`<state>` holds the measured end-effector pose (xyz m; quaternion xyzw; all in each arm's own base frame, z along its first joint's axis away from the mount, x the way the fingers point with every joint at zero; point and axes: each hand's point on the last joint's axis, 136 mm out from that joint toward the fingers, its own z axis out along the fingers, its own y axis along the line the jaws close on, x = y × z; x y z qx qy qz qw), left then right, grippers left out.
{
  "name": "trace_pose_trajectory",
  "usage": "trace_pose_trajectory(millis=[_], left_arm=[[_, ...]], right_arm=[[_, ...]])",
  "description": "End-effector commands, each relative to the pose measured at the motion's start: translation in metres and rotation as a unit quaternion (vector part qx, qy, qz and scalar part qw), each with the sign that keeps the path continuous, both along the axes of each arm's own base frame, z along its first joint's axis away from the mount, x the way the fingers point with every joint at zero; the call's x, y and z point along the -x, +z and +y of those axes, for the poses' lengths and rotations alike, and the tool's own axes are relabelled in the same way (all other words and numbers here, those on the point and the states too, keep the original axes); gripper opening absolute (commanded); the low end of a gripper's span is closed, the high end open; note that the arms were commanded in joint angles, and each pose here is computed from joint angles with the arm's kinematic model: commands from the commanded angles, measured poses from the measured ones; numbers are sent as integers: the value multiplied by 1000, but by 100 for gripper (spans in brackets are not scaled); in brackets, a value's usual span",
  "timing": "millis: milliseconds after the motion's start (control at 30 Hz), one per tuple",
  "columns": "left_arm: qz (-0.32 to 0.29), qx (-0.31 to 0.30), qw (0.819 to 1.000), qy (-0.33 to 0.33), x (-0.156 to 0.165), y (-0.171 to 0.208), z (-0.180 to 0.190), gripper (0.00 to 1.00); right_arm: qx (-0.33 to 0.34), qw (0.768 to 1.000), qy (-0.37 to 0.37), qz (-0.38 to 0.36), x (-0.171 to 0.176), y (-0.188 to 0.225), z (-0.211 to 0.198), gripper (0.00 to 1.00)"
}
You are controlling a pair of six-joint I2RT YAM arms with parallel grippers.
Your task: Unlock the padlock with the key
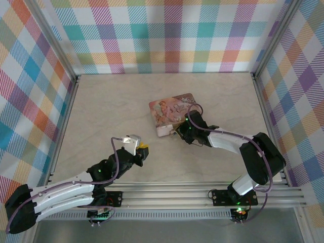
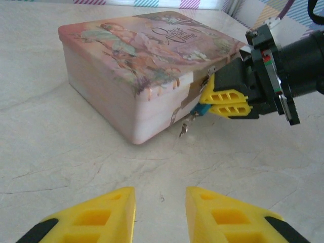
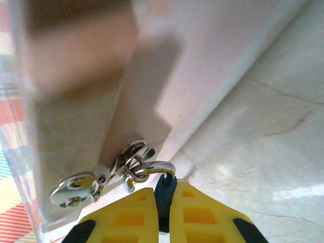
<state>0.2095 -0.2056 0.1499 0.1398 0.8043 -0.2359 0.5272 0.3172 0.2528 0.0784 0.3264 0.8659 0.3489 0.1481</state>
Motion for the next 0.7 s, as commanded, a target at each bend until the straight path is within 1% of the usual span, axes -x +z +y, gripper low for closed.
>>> trace_pose_trajectory(millis=[0, 167, 200, 267, 300, 433, 533, 667], left_arm=[[-2, -9, 1000, -4, 2, 5, 1, 32], [10, 2, 1000, 7, 3, 3, 6, 31], [14, 11, 1000, 11, 4, 4, 7, 31], [19, 30, 999, -2, 9, 6, 5, 31], [20, 29, 999, -4, 10, 6, 6, 31], [21, -9, 1000, 5, 11, 4, 17, 32], [19, -11, 1000, 12, 10, 9, 20, 33], [25, -3, 1000, 18, 6, 11, 15, 33]], right_arm=[[-8, 999, -7, -42, -16, 28, -2, 0], [-16, 1000, -14, 1, -2, -8, -8, 0], [-17, 1000, -15, 12, 2, -15, -10, 0], [-31, 999, -11, 18, 8, -24, -9, 0], [-36, 999, 1, 20, 9, -25, -6, 0], [-36, 997, 60, 37, 11, -32, 5, 0], [-49, 995, 74, 35, 10, -32, 8, 0], [-64, 994, 91, 14, 6, -19, 5, 0]])
